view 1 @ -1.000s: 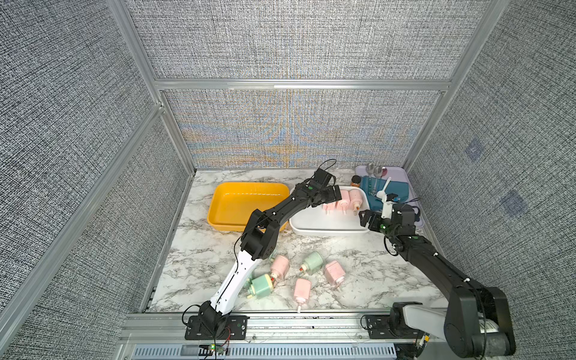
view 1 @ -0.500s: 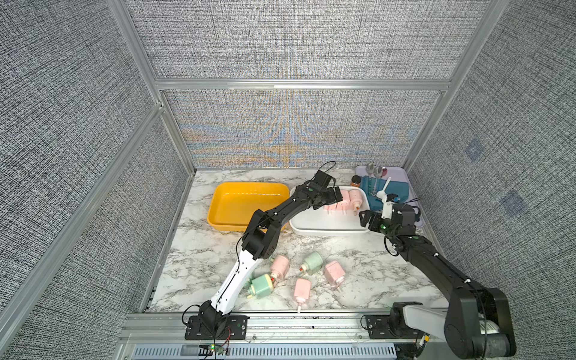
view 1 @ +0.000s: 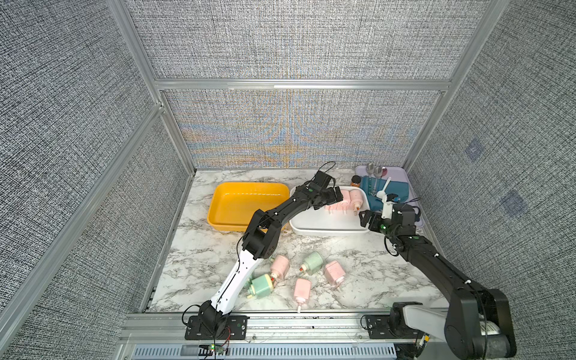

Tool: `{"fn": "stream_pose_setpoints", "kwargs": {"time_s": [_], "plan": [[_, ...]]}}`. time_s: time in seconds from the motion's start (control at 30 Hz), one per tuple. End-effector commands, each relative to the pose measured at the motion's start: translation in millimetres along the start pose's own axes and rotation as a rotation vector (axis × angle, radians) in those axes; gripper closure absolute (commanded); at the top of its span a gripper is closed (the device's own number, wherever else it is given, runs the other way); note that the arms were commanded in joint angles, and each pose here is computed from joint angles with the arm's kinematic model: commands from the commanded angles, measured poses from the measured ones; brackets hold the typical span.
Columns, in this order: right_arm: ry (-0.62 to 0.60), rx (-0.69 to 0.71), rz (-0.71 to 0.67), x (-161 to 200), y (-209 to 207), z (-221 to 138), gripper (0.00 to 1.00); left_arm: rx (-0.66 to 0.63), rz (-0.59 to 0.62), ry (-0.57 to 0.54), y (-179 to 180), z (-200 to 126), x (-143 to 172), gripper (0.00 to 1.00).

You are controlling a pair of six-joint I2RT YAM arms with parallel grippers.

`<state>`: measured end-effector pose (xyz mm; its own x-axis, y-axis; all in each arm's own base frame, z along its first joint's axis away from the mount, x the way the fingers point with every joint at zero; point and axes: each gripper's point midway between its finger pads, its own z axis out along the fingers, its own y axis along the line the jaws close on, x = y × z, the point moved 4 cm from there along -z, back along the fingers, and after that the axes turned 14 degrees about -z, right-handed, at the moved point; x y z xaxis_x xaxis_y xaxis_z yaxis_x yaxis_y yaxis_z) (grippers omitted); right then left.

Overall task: Place the pencil sharpeners by color into the storage box
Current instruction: Place the pencil sharpener in the storage box.

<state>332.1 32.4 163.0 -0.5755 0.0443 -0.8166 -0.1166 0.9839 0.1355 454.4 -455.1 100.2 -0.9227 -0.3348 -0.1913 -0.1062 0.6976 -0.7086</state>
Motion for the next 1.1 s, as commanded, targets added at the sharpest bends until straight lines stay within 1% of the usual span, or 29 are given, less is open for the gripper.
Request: {"fn": "stream_pose_setpoints", "kwargs": {"time_s": [0.0,0.23,0.37,0.5,0.67,0.77,0.8,0.97,1.07], "plan": [[-0.01,-0.007,-0.01,-4,1,-2,0.01,0.024,0.04,-0.01,-8,-5,-3,0.01],[-0.017,-0.014,-0.013,-5,3,-4,0.01,-0.002,0.117,-0.039,-12,-24,-6,0.01],[-0.03,-0.039,-0.016,-8,6,-5,0.01,-0.02,0.181,-0.05,-16,-47,-5,0.01],[-0.064,-0.102,-0.026,-14,16,-8,0.01,-0.045,0.246,-0.072,-16,-75,-1,0.01],[-0.134,-0.178,-0.085,-27,38,-14,0.01,-0.086,0.34,-0.105,-8,-124,8,0.01],[-0.156,-0.219,-0.148,-34,56,-18,0.01,-0.141,0.388,-0.114,8,-153,17,0.01],[-0.162,-0.232,-0.172,-35,62,-19,0.01,-0.143,0.405,-0.13,7,-171,19,0.01],[-0.199,-0.306,-0.325,-40,97,-26,0.01,-0.276,0.471,-0.146,43,-227,36,0.01],[-0.209,-0.339,-0.391,-42,112,-26,0.01,-0.343,0.491,-0.152,61,-255,47,0.01]]}}
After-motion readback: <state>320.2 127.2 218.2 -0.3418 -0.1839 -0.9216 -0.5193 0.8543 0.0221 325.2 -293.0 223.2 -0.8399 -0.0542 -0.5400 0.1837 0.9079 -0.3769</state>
